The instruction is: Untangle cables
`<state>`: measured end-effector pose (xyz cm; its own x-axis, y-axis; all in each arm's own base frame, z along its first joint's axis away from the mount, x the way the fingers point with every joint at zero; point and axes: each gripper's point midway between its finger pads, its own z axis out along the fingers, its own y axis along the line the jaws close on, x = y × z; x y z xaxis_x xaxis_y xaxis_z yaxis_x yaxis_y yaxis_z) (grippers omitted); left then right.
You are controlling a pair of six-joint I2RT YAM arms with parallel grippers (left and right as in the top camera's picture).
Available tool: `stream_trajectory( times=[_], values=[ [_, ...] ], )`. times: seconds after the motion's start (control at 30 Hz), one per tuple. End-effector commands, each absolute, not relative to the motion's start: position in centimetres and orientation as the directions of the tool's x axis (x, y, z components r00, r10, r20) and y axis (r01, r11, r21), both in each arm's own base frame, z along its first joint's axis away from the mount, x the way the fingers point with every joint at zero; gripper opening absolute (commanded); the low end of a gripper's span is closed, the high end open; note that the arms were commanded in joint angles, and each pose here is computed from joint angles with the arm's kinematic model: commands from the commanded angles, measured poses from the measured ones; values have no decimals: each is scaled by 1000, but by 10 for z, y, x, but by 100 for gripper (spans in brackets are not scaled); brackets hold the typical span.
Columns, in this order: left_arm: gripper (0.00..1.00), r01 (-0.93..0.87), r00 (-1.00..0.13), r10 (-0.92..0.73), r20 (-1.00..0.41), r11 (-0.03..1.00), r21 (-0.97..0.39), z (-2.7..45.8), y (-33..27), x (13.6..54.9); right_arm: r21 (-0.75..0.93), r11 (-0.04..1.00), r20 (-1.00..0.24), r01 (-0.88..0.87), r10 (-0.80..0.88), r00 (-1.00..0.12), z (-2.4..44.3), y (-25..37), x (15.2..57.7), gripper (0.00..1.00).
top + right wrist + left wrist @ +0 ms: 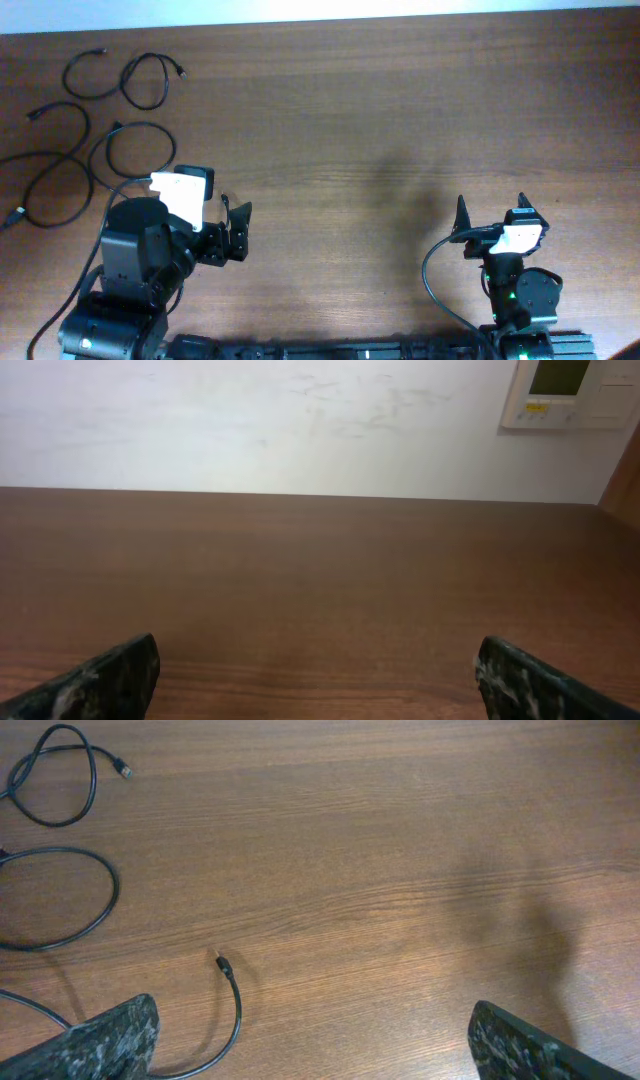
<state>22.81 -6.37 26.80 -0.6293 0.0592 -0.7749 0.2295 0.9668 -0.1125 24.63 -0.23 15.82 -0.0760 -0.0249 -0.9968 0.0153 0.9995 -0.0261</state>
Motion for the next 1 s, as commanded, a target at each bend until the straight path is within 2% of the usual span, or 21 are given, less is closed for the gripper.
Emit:
stream_trajectory(
  times=[0.0,0.3,0.47,0.57,0.67,0.97],
  values=[
    [99,225,-631,70,-773,969,-97,266,-61,228,-24,1000,-997,15,-22,-79,156,-2,246,98],
    [99,185,-631,76,-772,981,-54,238,-41,214,-24,1000,-997,15,-22,-79,156,-2,246,98],
    [99,90,-518,9,-855,995,-44,226,-18,192,-24,1000,-997,15,-22,-79,156,-2,246,98],
    [99,81,-475,8,-880,996,-35,218,-15,193,-24,1000,-997,15,-23,-79,156,-2,246,98],
    [99,238,-299,151,-942,968,79,219,-35,220,-24,1000,-997,15,-23,-79,156,-2,246,98],
    [99,219,81,147,-986,962,161,222,-40,238,-24,1000,-997,15,-22,-79,156,-2,246,99]
  ],
)
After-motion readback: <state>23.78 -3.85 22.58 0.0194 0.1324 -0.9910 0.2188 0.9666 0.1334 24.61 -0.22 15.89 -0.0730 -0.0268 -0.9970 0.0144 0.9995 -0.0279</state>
